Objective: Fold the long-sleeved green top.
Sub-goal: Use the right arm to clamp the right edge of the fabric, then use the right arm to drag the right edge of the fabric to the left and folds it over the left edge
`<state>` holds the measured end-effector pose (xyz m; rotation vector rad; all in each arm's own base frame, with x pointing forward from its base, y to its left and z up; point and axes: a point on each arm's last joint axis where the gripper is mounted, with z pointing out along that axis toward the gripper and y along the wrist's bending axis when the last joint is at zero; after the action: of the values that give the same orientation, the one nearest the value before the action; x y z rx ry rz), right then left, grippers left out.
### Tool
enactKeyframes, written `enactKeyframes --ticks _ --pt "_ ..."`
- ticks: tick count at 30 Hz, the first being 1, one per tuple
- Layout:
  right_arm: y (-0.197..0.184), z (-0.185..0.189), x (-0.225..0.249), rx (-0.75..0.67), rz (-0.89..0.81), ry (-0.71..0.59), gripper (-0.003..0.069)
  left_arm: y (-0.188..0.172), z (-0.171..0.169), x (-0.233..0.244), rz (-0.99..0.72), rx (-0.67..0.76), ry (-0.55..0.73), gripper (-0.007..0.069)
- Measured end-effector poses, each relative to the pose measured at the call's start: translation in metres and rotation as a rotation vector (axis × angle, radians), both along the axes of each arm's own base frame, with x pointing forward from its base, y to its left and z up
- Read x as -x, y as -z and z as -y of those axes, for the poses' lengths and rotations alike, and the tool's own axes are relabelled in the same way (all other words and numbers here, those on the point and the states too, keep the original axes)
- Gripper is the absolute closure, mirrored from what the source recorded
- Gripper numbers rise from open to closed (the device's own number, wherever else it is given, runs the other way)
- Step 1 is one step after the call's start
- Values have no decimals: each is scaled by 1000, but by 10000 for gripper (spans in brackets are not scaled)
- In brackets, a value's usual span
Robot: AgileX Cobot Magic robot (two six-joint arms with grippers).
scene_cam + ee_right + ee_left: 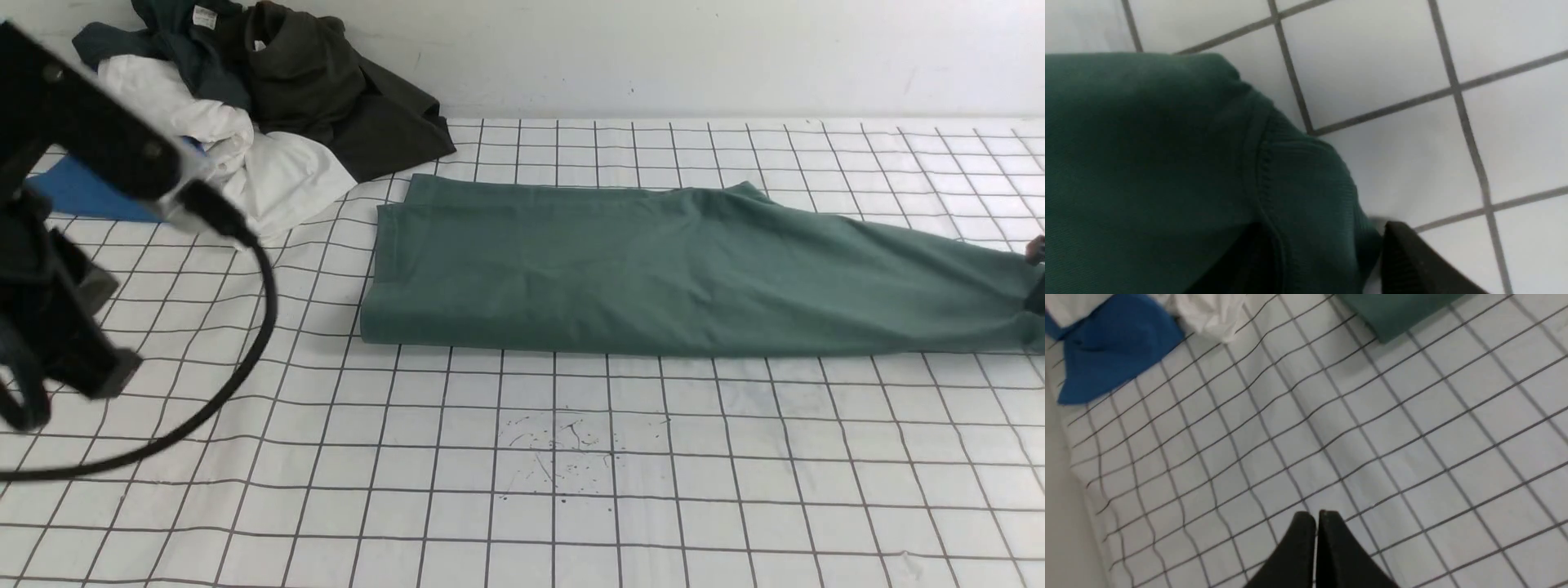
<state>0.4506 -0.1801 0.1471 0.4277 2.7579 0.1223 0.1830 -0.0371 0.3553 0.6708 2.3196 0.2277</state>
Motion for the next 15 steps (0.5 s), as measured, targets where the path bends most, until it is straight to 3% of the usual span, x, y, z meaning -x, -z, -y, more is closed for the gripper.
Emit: enactKeyframes --ticks 3,5,7,11,15 --pt "-3 -2 -1 -12 -14 -39 565 13 -10 14 -3 -30 -72 632" --pt "-14 -2 -3 -5 -25 -75 621 24 -16 22 -14 -39 -127 632" --pt "-27 -2 -4 12 -32 -95 627 30 -19 26 -25 -38 -156 632" --pt "-97 -6 -3 142 12 -106 627 55 -22 34 -87 -7 -239 632" --pt "-173 -44 2 196 173 -115 627 69 -20 33 -70 39 -252 632"
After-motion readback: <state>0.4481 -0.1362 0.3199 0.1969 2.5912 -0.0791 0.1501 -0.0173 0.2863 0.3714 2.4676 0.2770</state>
